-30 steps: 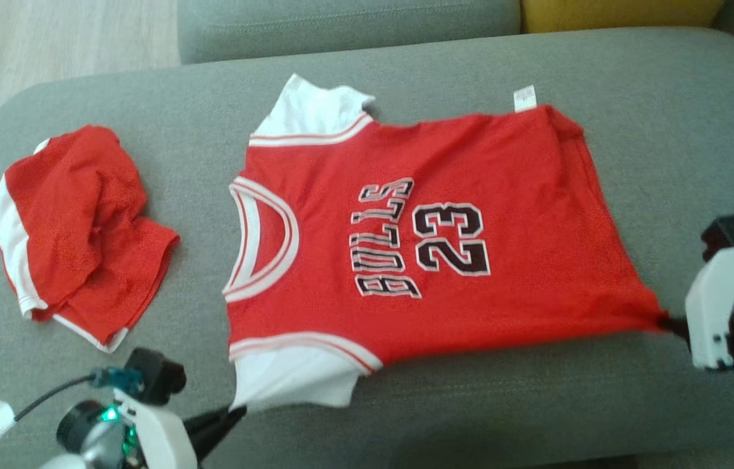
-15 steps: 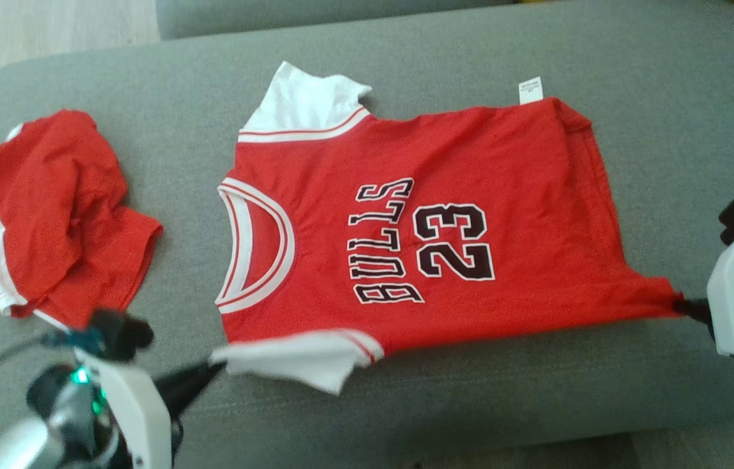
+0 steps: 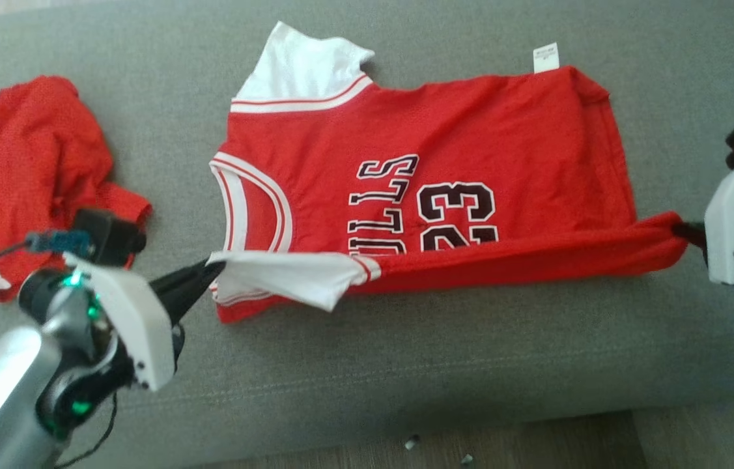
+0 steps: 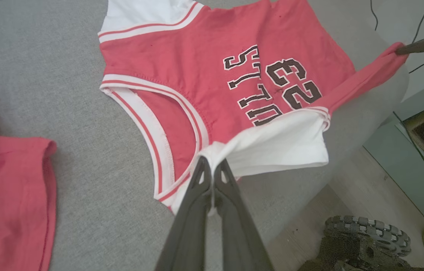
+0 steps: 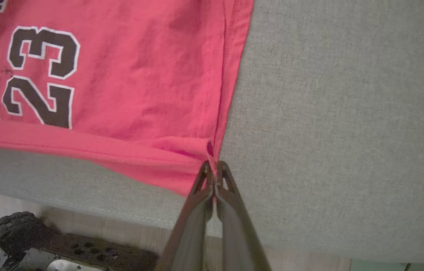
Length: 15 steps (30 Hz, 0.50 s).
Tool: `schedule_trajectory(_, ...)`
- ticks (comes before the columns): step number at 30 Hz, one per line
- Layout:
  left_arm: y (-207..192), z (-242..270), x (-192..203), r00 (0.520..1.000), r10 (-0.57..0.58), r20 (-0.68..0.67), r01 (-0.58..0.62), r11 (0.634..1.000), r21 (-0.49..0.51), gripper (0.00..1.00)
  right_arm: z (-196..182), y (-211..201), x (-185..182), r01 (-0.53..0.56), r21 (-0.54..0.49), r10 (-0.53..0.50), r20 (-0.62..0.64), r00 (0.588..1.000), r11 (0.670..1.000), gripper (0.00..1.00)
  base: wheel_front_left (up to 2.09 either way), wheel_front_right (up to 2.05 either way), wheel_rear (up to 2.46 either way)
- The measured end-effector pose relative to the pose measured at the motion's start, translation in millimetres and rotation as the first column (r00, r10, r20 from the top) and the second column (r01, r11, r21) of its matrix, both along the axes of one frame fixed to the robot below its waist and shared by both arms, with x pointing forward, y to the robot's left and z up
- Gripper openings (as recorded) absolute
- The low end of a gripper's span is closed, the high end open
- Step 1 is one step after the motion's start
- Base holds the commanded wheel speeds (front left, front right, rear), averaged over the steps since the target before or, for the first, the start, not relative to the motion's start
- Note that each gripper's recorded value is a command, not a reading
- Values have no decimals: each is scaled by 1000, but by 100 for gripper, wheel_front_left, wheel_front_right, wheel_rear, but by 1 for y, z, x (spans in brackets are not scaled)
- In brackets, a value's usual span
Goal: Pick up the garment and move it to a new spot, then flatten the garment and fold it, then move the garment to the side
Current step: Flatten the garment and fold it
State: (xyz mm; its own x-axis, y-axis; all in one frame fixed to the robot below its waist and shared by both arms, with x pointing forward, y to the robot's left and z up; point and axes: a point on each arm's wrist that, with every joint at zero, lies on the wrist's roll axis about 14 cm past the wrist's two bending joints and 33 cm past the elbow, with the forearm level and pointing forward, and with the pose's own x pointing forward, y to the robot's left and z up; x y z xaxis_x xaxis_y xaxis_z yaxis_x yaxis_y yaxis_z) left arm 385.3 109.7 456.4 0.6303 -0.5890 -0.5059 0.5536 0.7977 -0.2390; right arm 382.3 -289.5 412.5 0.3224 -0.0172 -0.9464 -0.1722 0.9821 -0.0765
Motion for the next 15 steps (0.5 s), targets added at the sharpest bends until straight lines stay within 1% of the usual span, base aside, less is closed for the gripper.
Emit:
schedule_trajectory(8, -14, -20, 35, 999, -5, -33, 6, 1000, 22, 0, -16, 0, 27, 13, -19, -13, 14, 1000, 1000, 0, 0, 0, 0)
schedule_trajectory(15, -20, -36, 65, 999, 16, -48, -15, 999, 36, 0, -31, 0, 40, 26, -23, -26, 19, 999, 999, 0, 0, 0, 0)
